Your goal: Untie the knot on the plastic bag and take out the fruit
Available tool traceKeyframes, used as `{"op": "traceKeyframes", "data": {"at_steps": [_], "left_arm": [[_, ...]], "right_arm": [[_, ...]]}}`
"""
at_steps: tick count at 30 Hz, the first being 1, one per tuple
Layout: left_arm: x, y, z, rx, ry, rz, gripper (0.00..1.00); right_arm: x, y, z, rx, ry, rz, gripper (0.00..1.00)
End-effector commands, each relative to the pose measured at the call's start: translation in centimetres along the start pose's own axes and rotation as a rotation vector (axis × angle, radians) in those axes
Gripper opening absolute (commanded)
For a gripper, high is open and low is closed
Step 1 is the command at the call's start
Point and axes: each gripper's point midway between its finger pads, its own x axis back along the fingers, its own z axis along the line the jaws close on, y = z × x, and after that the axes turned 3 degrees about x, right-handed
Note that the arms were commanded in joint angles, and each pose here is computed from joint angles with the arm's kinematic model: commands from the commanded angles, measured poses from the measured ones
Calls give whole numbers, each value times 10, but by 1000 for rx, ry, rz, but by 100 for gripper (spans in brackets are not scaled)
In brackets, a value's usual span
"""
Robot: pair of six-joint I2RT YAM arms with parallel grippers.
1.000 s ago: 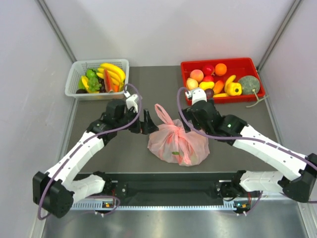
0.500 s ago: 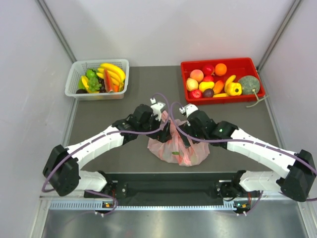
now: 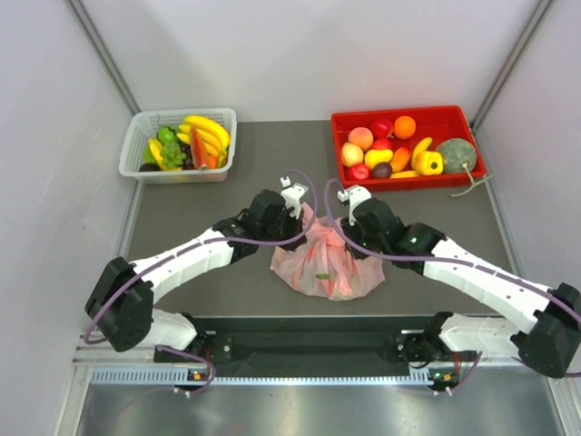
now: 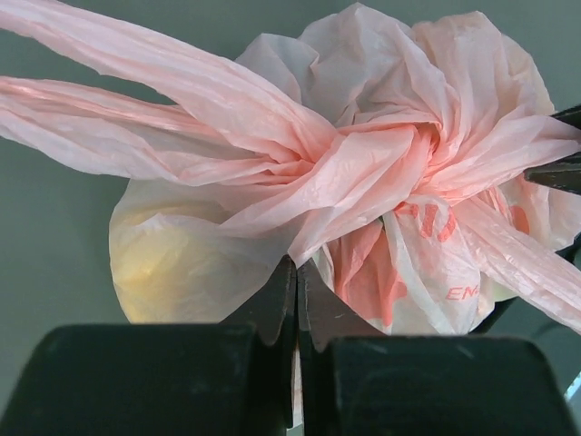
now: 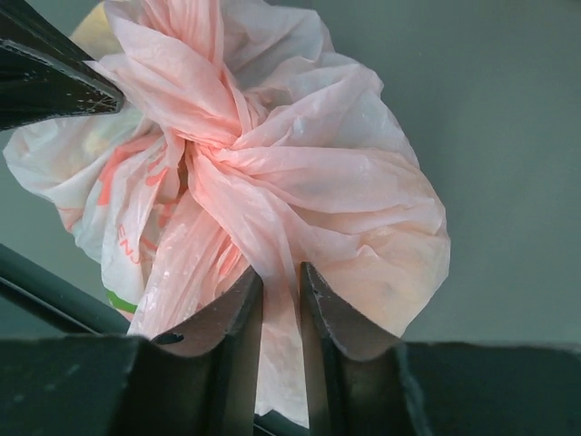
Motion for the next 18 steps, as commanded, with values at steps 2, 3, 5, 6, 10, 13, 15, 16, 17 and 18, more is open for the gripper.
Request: {"op": "traceKeyframes", "data": {"at_steps": [2,3,5,6,10,13,15,16,17,18], "left_arm": [[8,18,-3,-14,0,-91,0],[11,19,8,-15,60,-105,0],[24,15,26,-18,166,-103,0],[30,16,42,-31,250,-119,0],[60,26,61,-14,375,-214,0],[73,26,75,5,455,-215,0],[79,23,80,10,486,-200,0],[82,23,82,14,495,-204,0],[84,22,83,16,501,-205,0],[86,21,84,22,511,-205,0]], "right_arm": [[10,24,-8,-82,-23,-112,19],[9,21,-14,-106,-50,-112,12],[15,18,-36,-200,-143,-130,3],[16,12,-47,-238,-186,-127,0],[32,-8,-87,-402,-346,-157,0],[46,-20,-109,-486,-428,-174,0],[59,-28,-123,-528,-500,-178,0],[62,-31,-126,-551,-520,-182,0],[68,-30,-130,-562,-534,-200,0],[70,-32,-130,-568,-537,-199,5]]}}
